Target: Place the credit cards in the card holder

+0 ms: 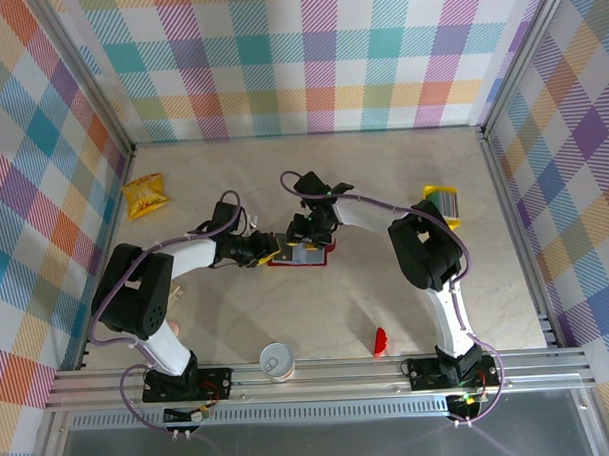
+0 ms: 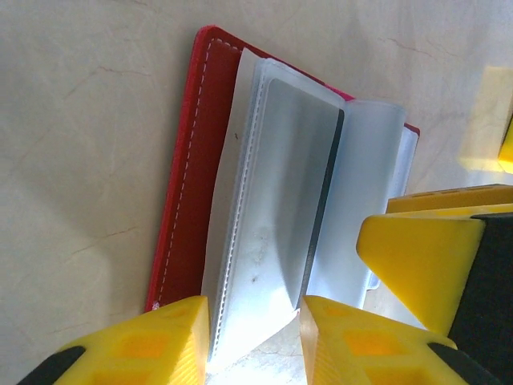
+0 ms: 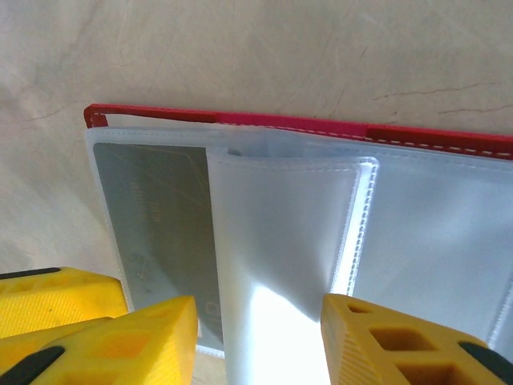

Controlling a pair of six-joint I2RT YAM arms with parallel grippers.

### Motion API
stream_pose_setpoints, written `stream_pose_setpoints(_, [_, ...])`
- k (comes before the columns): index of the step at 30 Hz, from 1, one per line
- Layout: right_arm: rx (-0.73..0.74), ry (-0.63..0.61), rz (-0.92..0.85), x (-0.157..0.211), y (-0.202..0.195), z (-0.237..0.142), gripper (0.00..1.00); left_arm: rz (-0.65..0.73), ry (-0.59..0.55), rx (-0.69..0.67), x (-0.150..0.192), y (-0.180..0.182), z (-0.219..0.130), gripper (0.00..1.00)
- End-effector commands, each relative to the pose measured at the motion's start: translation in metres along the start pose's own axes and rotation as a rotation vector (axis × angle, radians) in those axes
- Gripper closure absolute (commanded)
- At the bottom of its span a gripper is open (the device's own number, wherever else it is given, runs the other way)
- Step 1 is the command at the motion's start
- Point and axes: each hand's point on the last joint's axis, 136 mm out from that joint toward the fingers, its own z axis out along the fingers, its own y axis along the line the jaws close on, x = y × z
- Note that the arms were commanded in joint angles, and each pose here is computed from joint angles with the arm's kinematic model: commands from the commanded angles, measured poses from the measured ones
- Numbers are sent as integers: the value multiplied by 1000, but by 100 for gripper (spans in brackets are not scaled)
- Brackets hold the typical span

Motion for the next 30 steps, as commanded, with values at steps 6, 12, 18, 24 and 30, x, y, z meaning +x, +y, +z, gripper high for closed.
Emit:
stream_pose_setpoints(6, [-18,-6,-25,-3,12,-4,56,0,-1,-62,5,10,-9,60])
stream_pose_setpoints(12, [-21,0,-26,-3,13,-2,56,4,-8,-88,6,14,-14,56])
stream_pose_setpoints(18, [-26,10,-25,-2,15,1,56,24,-32,-106,4,12,-26,50])
stream_pose_setpoints(24, [-6,2,-35,-1,15,0,56,19,-28,-118,7,17,-27,49])
stream_pose_setpoints(30, [58,-68,-58,-3,7,-26,56,38,-6,-49,11,9,-20,54])
